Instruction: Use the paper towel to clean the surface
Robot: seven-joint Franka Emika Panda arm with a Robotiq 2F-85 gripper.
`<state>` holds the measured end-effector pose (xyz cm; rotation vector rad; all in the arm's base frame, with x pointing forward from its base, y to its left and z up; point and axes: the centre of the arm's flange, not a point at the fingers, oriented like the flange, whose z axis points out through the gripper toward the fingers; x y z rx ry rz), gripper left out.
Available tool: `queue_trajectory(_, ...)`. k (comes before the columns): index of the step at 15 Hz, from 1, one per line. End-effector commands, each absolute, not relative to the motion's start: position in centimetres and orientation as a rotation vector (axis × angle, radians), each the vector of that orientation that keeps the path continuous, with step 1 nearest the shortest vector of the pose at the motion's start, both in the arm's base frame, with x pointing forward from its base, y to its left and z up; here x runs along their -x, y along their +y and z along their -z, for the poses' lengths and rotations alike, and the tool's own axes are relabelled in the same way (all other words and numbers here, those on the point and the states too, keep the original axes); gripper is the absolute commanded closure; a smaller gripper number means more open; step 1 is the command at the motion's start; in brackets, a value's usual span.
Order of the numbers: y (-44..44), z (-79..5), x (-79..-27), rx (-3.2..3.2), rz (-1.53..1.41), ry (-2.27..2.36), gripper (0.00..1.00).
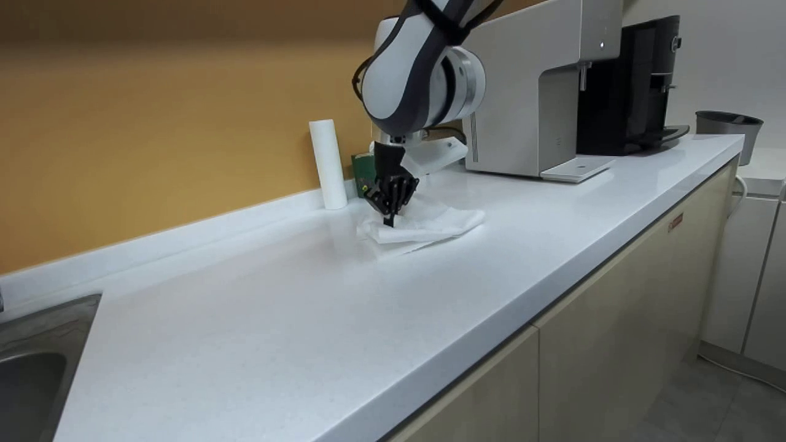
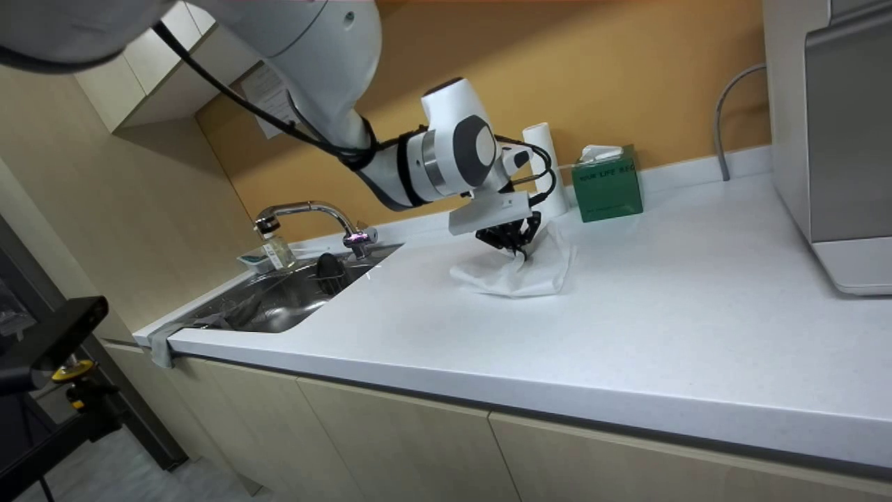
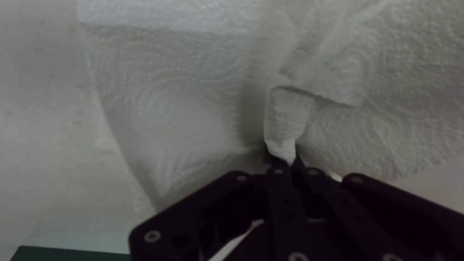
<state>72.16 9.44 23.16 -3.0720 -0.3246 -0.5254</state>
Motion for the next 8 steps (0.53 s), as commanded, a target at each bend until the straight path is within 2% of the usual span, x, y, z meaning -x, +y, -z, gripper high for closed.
queue_trajectory(1, 7.8, -16.6, -76.5, 3.145, 0.551, -0.228, 0.99)
queue_trajectory(5, 2.6, -17.1, -77.7, 3.205, 0.597, -0.075, 0.99)
queue_trajectory(8, -2.0, -18.2, -76.3, 3.259, 0.563, 0.057, 0.99)
